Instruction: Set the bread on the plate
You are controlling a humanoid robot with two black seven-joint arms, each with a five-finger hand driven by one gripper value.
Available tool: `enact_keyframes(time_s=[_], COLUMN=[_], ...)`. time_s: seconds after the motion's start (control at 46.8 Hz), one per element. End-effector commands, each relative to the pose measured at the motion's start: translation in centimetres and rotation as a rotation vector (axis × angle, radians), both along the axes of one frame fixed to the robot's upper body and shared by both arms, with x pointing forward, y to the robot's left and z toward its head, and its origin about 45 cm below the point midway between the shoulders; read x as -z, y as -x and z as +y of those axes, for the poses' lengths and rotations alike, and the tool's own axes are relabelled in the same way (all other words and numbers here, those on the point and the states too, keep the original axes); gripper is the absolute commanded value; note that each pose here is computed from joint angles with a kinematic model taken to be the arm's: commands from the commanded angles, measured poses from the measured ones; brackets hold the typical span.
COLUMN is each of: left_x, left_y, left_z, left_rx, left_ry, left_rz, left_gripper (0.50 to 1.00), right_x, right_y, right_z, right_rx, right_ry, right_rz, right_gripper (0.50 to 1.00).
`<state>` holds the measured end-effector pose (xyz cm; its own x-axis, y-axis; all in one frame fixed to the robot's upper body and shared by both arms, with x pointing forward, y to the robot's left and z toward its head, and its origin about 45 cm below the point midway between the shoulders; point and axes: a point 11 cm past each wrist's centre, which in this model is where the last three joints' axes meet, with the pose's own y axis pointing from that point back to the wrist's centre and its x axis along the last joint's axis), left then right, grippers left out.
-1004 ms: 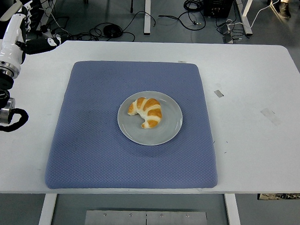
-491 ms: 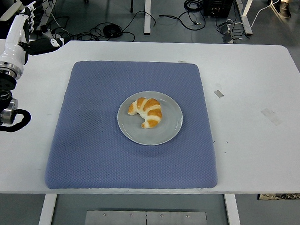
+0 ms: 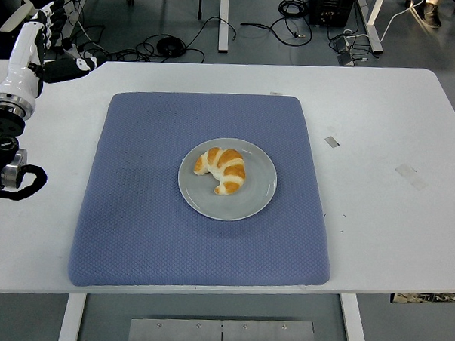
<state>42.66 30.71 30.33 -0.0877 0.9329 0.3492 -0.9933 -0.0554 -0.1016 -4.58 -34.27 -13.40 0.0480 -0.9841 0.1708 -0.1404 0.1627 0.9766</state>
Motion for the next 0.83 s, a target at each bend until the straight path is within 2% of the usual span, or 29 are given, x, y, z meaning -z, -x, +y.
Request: enact_keyframes(time_s=[0.0, 0.812], left_x=[-0.12, -0.55], left_y=[-0.03, -0.14], left_z=[0.05, -0.11], left_rx=[-0.001, 0.003], left_ry=[0.001, 0.009], left_rz=[-0.001, -0.008], left_gripper=[0.981, 0.981], right_x=[0.00, 0.00], right_y=[0.00, 0.00], right_z=[0.00, 0.00], right_rx=[0.000, 0.000], right_ry=[0.000, 0.000], right_rz=[0.000, 0.000], right_gripper=[1.000, 1.000])
